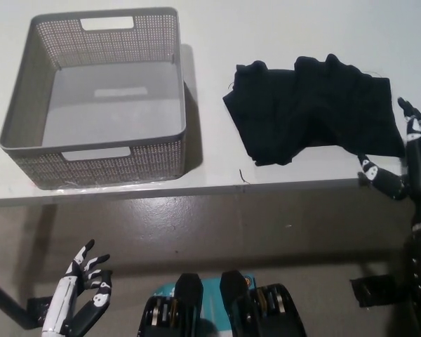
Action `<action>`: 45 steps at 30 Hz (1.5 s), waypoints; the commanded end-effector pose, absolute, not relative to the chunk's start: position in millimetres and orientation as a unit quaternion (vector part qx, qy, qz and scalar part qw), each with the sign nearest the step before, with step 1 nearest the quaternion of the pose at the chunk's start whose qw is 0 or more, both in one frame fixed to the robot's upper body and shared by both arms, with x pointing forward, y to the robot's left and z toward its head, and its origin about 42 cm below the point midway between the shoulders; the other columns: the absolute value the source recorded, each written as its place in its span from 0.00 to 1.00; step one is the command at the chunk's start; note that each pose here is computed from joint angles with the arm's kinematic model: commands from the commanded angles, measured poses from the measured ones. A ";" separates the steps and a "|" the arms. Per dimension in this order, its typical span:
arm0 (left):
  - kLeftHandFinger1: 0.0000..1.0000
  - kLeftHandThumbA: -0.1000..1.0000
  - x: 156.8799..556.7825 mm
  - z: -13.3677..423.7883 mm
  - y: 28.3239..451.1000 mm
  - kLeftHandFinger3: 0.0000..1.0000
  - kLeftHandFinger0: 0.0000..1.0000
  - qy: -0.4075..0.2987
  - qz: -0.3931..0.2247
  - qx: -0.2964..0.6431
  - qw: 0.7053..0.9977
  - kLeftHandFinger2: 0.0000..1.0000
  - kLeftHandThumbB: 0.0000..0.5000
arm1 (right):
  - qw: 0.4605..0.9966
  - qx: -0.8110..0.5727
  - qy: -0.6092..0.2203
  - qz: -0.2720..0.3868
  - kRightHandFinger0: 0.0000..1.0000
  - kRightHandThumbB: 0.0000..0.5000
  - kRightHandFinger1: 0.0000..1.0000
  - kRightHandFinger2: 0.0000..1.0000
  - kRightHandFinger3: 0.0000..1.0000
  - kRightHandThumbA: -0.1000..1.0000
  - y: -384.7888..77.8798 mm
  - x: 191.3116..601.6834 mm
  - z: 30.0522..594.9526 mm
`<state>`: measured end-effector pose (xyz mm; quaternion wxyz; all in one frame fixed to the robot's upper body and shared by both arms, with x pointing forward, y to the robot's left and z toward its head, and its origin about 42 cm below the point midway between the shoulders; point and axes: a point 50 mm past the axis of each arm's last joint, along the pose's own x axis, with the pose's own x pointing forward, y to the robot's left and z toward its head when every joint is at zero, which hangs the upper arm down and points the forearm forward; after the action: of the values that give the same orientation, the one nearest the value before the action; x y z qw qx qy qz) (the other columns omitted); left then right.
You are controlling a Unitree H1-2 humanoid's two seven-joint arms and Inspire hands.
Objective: Use the right hand to pick up a t shirt on the right hand side and place it into a contianer on the left side
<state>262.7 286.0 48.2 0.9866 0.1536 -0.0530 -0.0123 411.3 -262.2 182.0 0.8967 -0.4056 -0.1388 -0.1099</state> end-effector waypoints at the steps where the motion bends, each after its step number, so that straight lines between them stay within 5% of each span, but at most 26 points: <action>1: 0.70 0.51 265.2 57.1 292.4 1.00 0.61 -0.072 -0.020 0.168 0.983 0.82 0.52 | 0.888 -0.418 -0.155 -0.115 1.00 0.49 1.00 1.00 1.00 0.86 -256.8 422.6 197.4; 4: 0.68 0.51 264.9 57.0 292.4 1.00 0.59 -0.074 -0.023 0.169 0.983 0.82 0.53 | 0.892 -0.414 -0.152 -0.102 1.00 0.45 1.00 1.00 1.00 0.75 -250.0 425.2 194.1; 9: 0.66 0.50 264.1 54.9 293.4 1.00 0.57 -0.076 -0.023 0.170 0.982 0.80 0.52 | 0.894 -0.412 -0.148 -0.094 1.00 0.52 1.00 1.00 1.00 0.79 -242.8 427.5 189.6; 45: 0.61 0.51 265.4 57.8 288.8 1.00 0.53 -0.067 -0.044 0.170 0.982 0.81 0.56 | 0.904 -0.397 -0.142 -0.066 1.00 0.47 1.00 1.00 1.00 0.86 -208.4 481.8 203.7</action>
<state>262.8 284.9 48.8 0.9846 0.1633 -0.0516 -0.0359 461.9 -216.1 174.0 0.9056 -0.4088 -0.0964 -0.0584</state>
